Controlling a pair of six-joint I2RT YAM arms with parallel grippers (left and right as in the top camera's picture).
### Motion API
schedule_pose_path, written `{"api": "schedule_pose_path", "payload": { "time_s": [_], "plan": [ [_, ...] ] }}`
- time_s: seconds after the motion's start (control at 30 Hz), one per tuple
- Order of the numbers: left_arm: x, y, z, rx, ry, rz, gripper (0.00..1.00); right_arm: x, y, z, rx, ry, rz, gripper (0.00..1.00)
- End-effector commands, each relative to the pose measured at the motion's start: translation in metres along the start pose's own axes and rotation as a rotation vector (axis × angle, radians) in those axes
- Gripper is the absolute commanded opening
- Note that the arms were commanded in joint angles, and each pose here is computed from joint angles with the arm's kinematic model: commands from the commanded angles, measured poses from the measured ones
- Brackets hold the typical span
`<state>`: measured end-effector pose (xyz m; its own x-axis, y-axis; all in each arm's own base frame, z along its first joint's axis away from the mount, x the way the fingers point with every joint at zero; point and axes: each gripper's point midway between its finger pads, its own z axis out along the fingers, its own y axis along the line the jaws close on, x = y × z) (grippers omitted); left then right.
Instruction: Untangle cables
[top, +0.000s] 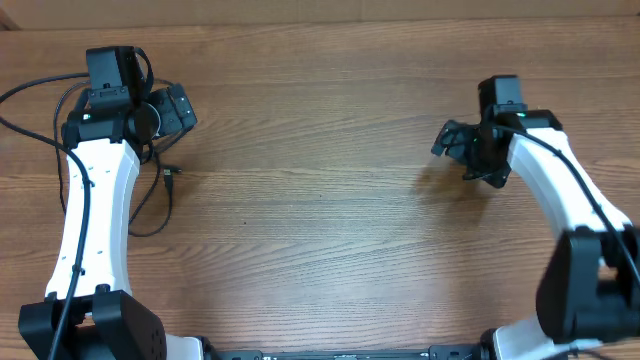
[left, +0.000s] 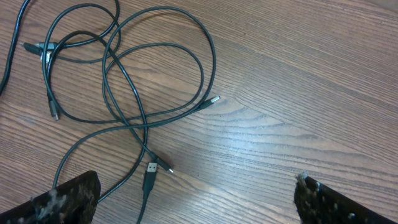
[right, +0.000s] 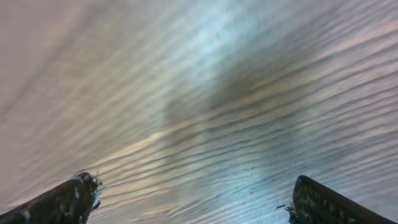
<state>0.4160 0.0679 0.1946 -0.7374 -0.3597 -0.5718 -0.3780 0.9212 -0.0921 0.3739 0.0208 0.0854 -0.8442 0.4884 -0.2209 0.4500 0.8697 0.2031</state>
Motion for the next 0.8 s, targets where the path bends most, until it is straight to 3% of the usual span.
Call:
{"api": "schedule_pose_path", "payload": {
  "time_s": [0.0, 0.4, 0.77],
  "plan": [
    [-0.004, -0.001, -0.004, 0.014, -0.01, -0.012, 0.99, -0.017, 0.011, -0.048, -0.066, -0.134, -0.01, 1.0],
    [-0.004, -0.001, -0.004, 0.014, -0.01, -0.012, 0.99, -0.019, 0.021, -0.174, -0.246, -0.436, -0.032, 1.0],
    [-0.004, -0.001, -0.004, 0.014, -0.01, -0.012, 1.0, 0.012, 0.011, -0.282, -0.404, -0.703, -0.051, 1.0]
  ]
}}
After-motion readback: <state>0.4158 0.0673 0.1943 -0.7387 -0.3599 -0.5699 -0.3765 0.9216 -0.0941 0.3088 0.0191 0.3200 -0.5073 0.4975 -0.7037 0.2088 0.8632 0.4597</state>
